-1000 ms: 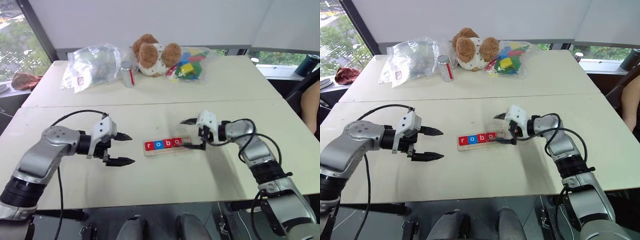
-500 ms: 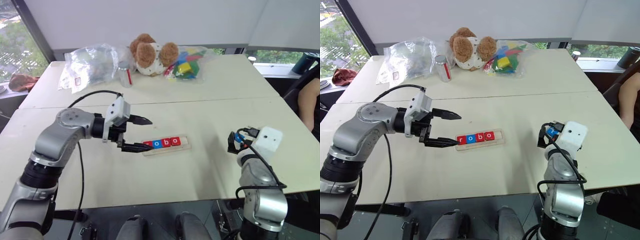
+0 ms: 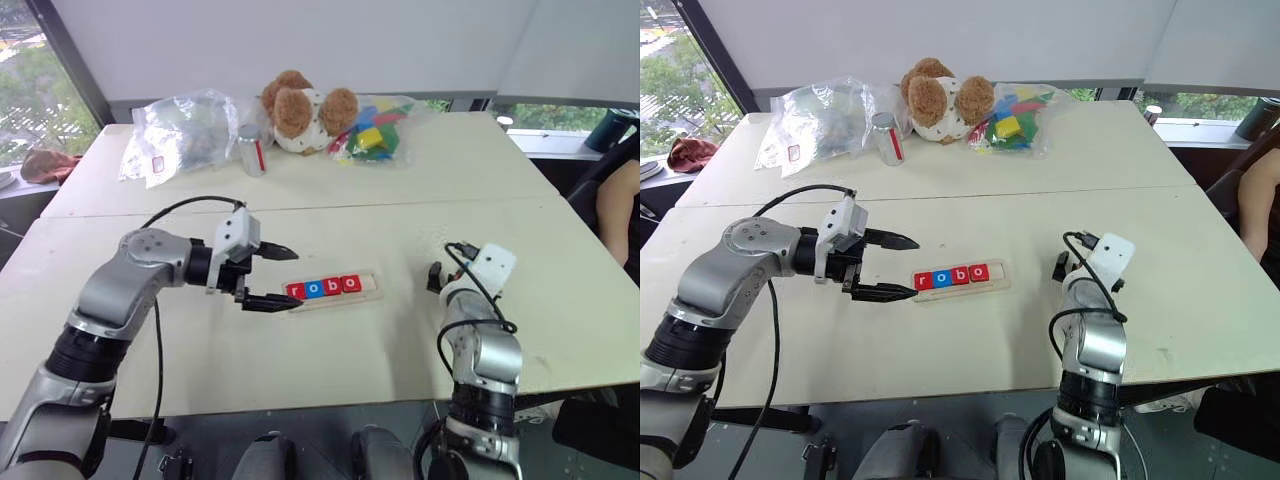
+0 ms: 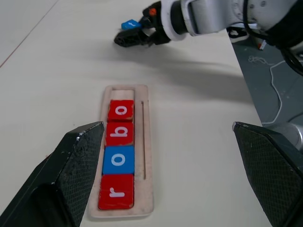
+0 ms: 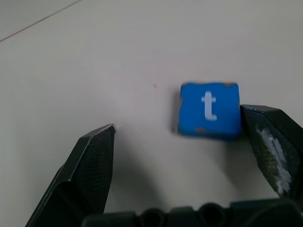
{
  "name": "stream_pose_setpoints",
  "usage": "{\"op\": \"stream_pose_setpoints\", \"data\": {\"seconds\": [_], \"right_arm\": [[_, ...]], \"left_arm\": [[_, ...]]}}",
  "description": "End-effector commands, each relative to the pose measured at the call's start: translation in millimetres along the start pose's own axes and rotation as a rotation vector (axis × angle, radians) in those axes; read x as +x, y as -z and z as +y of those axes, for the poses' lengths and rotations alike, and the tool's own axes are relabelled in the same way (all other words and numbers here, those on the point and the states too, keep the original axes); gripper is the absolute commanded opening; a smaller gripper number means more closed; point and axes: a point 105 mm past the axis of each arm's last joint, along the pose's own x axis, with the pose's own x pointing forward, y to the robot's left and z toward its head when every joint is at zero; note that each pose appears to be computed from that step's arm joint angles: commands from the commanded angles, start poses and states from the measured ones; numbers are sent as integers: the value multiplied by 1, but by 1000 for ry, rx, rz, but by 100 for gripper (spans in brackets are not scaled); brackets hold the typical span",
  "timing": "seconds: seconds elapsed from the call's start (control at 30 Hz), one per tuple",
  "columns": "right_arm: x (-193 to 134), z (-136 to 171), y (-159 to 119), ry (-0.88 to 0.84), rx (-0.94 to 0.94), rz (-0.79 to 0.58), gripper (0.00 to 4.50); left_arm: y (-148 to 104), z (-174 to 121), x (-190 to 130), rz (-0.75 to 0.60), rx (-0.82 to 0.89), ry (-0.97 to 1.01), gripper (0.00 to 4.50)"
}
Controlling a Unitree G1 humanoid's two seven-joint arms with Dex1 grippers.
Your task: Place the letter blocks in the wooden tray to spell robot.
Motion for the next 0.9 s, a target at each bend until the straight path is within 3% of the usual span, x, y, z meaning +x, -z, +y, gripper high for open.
{"op": "stream_pose_setpoints", "data": {"seconds": [0.03,0.17,0.27,0.37,0.4,0.53,0.6,0.73,0.9], "right_arm": [[15,-16,12,88,-10,40,441],[20,-17,19,105,-10,67,441],[16,-14,26,101,-28,80,313],[4,-11,37,87,-72,92,155],[2,-10,40,82,-80,98,125],[-4,-5,46,24,-135,82,128],[-5,-2,37,-12,-153,37,128],[-21,16,-2,-272,-267,-163,128],[-48,0,3,-342,-316,-127,128]], "left_arm": [[-9,0,-6,-6,50,-32,450],[-7,-1,-8,-8,44,-51,450],[-7,-1,-9,-9,41,-58,450],[-8,0,-9,-13,40,-66,450],[-8,0,-10,-14,39,-67,450],[-8,1,-7,-19,41,-67,450],[-9,1,-7,-20,43,-67,450],[-7,1,-7,-16,40,-65,450],[-4,2,-9,-8,37,-63,450]]}}
